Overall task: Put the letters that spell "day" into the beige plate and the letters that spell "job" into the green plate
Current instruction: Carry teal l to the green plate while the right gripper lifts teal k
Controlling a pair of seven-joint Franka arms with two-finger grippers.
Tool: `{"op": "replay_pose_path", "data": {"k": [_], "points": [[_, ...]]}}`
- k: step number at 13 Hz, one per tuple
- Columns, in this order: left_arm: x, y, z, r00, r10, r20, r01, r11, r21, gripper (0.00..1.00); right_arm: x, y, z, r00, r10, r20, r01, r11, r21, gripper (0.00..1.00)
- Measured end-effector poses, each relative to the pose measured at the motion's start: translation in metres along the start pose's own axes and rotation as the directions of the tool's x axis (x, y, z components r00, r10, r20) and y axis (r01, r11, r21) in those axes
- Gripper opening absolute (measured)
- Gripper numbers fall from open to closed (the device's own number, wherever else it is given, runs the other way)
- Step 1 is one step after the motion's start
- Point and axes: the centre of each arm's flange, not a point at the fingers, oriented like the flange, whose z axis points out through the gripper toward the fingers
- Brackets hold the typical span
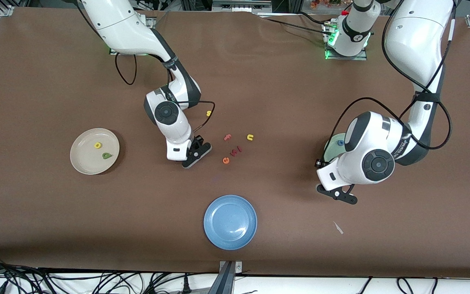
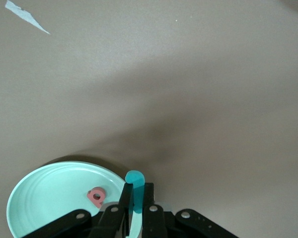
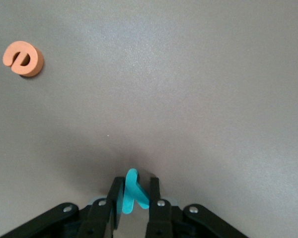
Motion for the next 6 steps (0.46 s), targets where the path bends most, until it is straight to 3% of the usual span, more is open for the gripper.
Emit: {"op": "replay_pose_path", "data": {"k": [6], "points": [[0.0000, 0.0093, -0.0023, 1.000, 0.016, -0.004, -0.016, 1.000, -0.002, 0.08, 0.0004, 0.0002, -0.0004, 1.000, 0.000, 0.005, 0.000, 1.000, 0.001, 0.25]]}}
